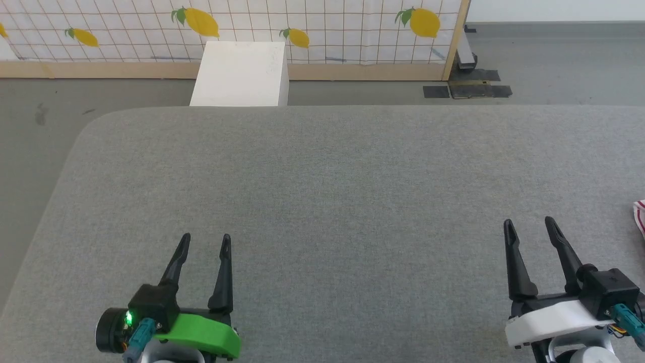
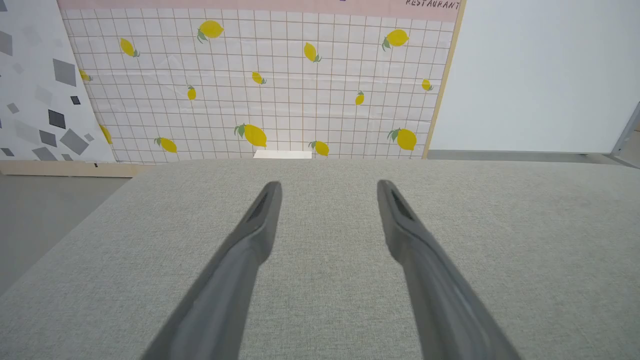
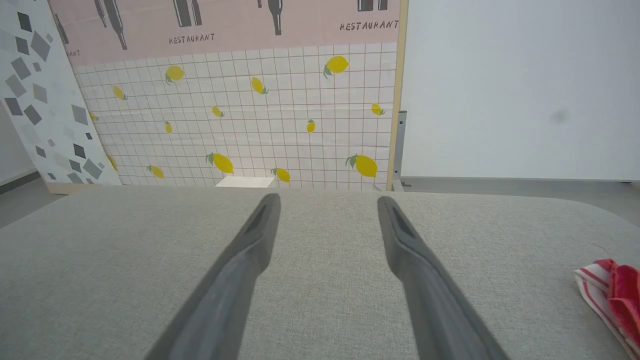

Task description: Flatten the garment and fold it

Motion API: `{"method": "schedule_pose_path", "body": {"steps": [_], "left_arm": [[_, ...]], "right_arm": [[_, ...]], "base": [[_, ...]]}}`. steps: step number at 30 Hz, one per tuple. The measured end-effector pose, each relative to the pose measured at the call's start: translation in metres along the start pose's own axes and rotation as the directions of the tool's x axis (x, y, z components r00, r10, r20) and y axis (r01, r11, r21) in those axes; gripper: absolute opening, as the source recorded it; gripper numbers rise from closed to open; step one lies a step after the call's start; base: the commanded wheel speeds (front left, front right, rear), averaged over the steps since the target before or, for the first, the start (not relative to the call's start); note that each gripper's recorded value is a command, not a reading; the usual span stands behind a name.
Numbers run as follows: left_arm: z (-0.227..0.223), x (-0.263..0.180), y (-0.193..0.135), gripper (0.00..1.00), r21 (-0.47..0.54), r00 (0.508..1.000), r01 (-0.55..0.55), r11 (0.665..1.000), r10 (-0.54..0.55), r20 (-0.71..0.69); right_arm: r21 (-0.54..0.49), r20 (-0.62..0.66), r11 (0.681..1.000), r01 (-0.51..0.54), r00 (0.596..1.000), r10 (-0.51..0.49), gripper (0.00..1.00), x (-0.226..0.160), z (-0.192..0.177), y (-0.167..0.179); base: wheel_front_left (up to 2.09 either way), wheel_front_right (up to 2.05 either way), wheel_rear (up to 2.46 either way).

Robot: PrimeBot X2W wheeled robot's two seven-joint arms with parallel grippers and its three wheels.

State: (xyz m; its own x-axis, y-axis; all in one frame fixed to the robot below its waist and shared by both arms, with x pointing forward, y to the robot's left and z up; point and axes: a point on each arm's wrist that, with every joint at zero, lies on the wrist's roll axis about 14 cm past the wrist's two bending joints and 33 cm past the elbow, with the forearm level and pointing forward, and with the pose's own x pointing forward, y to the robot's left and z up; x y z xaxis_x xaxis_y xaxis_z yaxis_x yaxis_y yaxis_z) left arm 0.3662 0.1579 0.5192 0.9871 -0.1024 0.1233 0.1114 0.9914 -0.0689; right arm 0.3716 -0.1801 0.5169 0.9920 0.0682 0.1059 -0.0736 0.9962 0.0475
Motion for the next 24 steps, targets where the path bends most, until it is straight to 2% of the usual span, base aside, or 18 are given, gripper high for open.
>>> {"method": "schedule_pose_path", "body": {"steps": [15, 16, 24], "left_arm": [[-0.0026, -0.0015, 0.0028, 1.00, 0.005, 1.000, -0.009, 1.000, 0.009, -0.009], [-0.0028, -0.0016, 0.0028, 0.00, 0.005, 1.000, -0.009, 1.000, 0.009, -0.010], [-0.0033, -0.0015, 0.0027, 0.00, 0.006, 1.000, -0.008, 1.000, 0.008, -0.015]], "right_arm": [[0.026, 0.010, 1.000, -0.012, 1.000, 0.012, 1.00, 0.0011, 0.0009, 0.0055], [0.028, 0.010, 1.000, -0.013, 1.000, 0.013, 0.00, 0.0011, 0.0008, 0.0059], [0.027, 0.005, 1.000, -0.013, 1.000, 0.013, 0.00, 0.0009, 0.0004, 0.0057]], "base": [[0.00, 0.00, 0.00], [0.00, 0.00, 0.00], [0.00, 0.00, 0.00]]}}
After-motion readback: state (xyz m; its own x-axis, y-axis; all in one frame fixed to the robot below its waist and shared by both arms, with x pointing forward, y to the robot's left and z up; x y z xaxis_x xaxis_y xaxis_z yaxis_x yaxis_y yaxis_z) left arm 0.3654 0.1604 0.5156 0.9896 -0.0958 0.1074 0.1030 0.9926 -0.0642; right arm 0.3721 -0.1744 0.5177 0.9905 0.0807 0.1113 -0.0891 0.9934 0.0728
